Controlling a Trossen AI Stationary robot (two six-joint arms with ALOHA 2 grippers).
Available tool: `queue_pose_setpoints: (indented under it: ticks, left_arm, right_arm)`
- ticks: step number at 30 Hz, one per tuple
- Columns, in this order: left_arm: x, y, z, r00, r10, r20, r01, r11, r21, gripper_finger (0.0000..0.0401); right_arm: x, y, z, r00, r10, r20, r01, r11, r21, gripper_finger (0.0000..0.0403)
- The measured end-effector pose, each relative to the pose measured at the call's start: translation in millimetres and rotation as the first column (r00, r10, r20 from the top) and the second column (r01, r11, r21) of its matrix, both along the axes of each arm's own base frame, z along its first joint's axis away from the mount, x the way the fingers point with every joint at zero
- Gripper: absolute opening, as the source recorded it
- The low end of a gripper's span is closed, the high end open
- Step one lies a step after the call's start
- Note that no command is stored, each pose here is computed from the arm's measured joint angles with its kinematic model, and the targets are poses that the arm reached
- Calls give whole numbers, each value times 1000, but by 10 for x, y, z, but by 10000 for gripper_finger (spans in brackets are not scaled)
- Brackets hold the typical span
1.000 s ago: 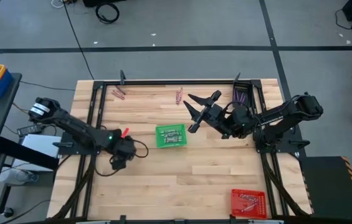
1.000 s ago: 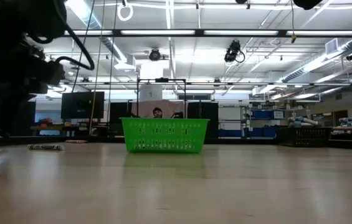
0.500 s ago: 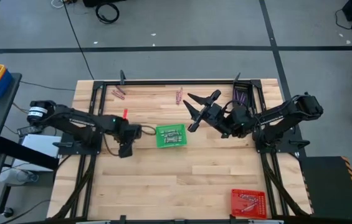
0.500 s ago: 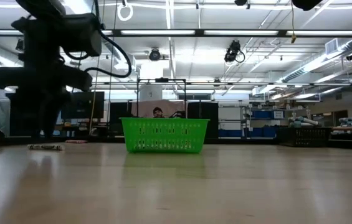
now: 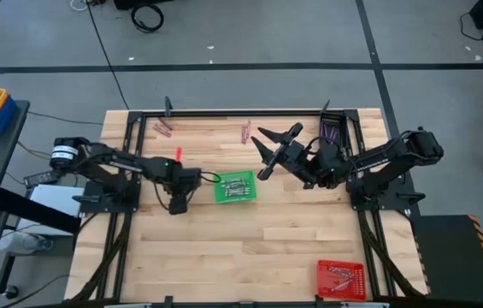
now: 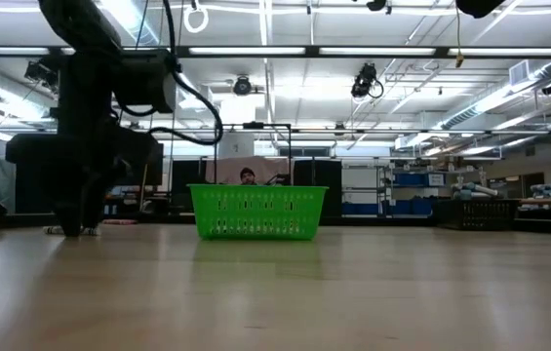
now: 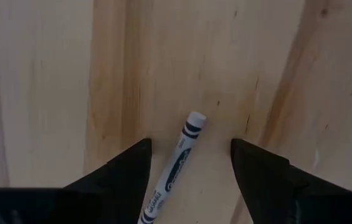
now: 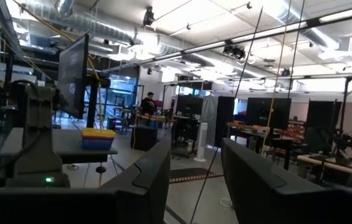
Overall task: Sort crayons
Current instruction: Put the white crayon into the green basket
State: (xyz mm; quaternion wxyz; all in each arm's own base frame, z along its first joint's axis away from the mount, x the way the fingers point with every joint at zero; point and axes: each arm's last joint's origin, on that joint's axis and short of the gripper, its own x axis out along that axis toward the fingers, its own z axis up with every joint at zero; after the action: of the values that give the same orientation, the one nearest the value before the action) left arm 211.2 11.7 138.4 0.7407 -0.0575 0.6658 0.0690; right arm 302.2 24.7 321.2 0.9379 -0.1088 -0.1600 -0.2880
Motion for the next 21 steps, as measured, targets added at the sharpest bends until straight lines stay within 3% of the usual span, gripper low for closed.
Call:
queue_pose_setpoints:
  ticks: [9,14,21]
  left_arm:
    - [46,14,-80,996,-85,-27,86,996,22,217]
    - [56,15,-87,996,-85,-18,86,995,44,162]
    - [122,-16,-86,997,47,62,-52,996,72,89]
  right_arm:
    - [3,-14,0,1000,4,4,-4,1000,4,147]
    - [5,-19,-4,1000,1,-1,-1,1000,3,147]
    - [4,-20,-3,1000,1,1,-1,1000,5,147]
